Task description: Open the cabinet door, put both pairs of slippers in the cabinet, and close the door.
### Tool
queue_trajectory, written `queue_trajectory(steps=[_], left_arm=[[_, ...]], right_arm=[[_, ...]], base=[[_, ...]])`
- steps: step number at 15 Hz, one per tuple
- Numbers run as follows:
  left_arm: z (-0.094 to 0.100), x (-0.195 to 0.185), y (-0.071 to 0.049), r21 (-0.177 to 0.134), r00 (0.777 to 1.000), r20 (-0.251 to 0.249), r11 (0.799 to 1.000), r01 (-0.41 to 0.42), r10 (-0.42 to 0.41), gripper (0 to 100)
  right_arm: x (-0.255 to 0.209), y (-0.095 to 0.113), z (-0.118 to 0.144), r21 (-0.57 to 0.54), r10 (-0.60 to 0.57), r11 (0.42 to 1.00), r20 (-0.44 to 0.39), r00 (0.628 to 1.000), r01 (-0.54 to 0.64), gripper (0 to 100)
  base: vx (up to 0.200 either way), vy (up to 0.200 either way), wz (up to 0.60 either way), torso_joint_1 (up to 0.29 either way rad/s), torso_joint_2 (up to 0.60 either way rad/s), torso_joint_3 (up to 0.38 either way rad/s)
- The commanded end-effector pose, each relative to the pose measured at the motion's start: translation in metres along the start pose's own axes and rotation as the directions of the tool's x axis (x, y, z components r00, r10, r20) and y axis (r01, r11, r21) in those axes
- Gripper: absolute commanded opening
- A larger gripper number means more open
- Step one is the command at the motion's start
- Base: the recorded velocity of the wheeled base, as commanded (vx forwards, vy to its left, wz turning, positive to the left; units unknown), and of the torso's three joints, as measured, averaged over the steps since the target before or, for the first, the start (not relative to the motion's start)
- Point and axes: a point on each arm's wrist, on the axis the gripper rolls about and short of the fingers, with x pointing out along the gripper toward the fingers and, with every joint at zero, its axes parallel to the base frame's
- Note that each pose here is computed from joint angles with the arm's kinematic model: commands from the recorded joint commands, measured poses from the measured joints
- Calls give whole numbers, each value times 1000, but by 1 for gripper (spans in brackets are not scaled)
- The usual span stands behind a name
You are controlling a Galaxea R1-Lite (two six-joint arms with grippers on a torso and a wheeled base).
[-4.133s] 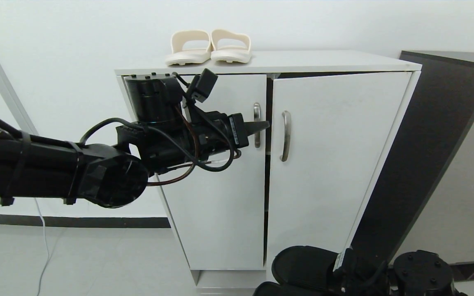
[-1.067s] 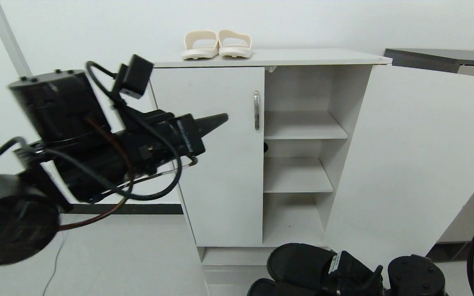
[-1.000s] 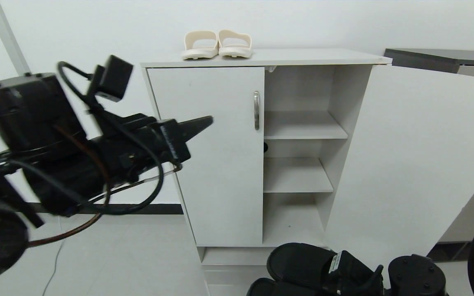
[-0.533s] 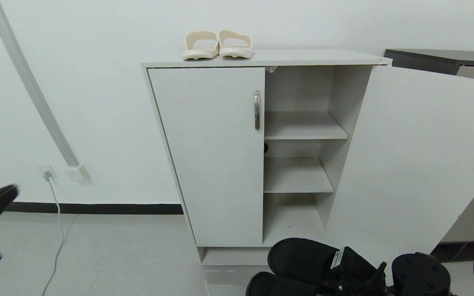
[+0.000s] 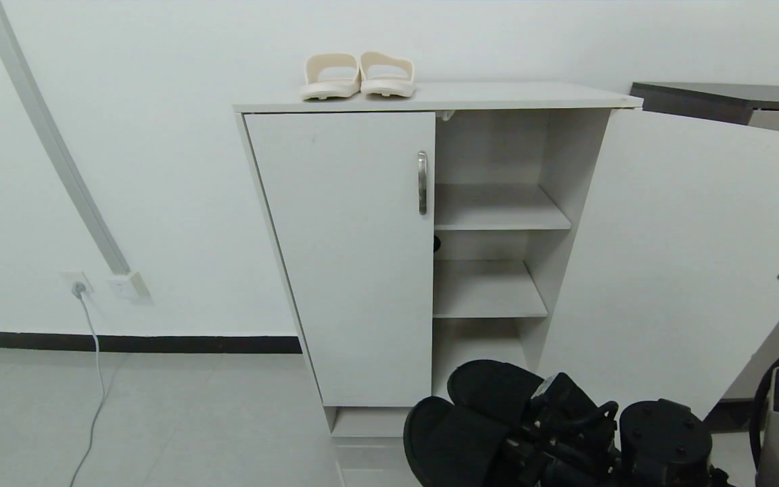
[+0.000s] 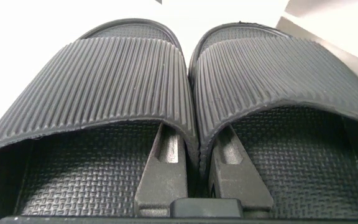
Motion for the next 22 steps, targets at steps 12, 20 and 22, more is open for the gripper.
queue_trajectory(steps=[12, 20, 22], left_arm=[[-12, -4, -6, -38, 959, 8, 958, 283, -283, 0], [-12, -4, -6, -40, 959, 8, 958, 283, -283, 0], [-12, -4, -6, -37, 959, 8, 958, 285, -285, 0]], right_arm=[[27, -1, 7, 10, -132, 991, 59, 990, 131, 0], [96, 24, 47, 198, -579, 796, -28, 815, 573, 0], [109, 23, 46, 215, -643, 744, -32, 766, 633, 0]], base=[[0, 0, 0, 0, 0, 0], [0, 0, 0, 0, 0, 0], [0, 0, 0, 0, 0, 0]])
